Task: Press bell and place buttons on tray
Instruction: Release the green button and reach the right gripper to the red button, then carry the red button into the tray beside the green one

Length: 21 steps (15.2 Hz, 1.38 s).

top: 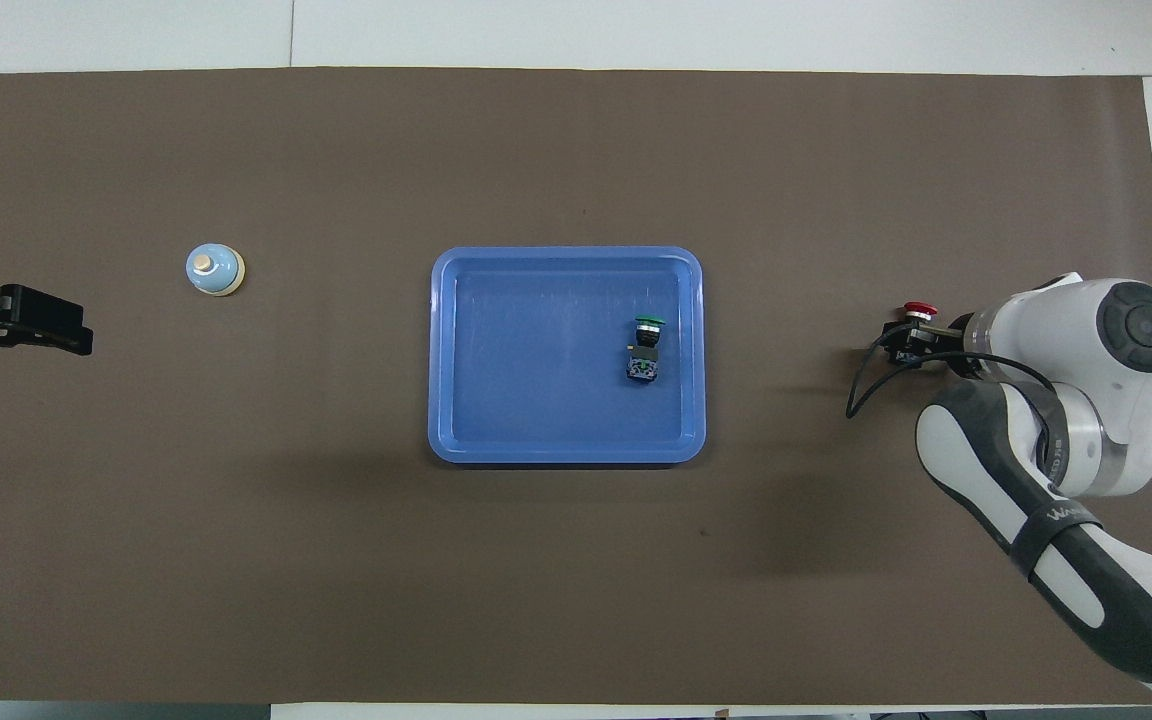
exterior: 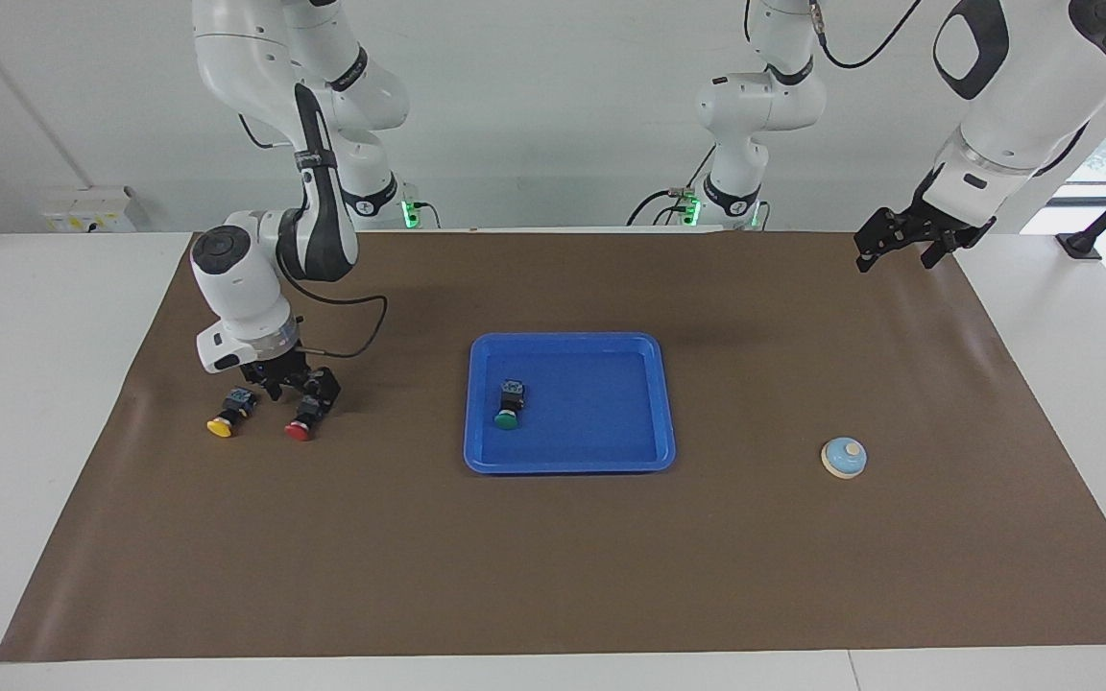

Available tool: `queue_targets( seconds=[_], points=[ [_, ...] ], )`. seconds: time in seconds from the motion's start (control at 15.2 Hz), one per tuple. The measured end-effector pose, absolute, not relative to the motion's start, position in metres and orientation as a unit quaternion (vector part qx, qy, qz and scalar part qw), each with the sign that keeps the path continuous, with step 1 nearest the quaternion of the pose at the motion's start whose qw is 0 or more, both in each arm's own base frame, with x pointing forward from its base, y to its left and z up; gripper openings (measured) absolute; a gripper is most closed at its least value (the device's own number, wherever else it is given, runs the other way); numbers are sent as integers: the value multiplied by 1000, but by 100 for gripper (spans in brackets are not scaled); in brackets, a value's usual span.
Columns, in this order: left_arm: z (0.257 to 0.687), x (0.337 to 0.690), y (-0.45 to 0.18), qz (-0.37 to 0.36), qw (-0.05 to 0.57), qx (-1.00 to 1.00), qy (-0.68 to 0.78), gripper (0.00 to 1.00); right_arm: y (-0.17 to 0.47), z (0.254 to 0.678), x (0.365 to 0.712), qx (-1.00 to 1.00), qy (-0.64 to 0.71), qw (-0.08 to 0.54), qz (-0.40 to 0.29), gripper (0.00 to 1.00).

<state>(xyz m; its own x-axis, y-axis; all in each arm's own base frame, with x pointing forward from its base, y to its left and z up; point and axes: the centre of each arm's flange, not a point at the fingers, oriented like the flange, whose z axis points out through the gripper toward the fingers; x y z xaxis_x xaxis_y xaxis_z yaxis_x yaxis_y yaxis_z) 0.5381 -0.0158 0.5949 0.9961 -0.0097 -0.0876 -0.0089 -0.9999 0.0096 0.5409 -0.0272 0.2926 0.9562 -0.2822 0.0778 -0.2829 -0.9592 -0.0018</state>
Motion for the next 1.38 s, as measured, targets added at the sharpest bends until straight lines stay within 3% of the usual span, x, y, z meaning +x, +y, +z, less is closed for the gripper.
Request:
queue_targets(
  seconds=[0.2, 0.53, 0.59, 0.98, 1.38],
  points=[
    [595, 538, -16, -44, 5, 999, -5, 100, -26, 291, 539, 989, -142, 5, 37, 97],
    [595, 538, -16, -44, 5, 999, -5, 100, -25, 289, 538, 991, -130, 5, 37, 45],
    [595, 538, -16, -44, 5, 999, -5, 100, -24, 289, 538, 991, -129, 5, 37, 42],
    [595, 538, -16, -44, 5, 999, -5, 100, -11, 310, 552, 992, -117, 3, 46, 42],
    [595, 538, -16, -44, 5, 999, -5, 100, 98, 408, 590, 996, -78, 1, 41, 42]
  ],
)
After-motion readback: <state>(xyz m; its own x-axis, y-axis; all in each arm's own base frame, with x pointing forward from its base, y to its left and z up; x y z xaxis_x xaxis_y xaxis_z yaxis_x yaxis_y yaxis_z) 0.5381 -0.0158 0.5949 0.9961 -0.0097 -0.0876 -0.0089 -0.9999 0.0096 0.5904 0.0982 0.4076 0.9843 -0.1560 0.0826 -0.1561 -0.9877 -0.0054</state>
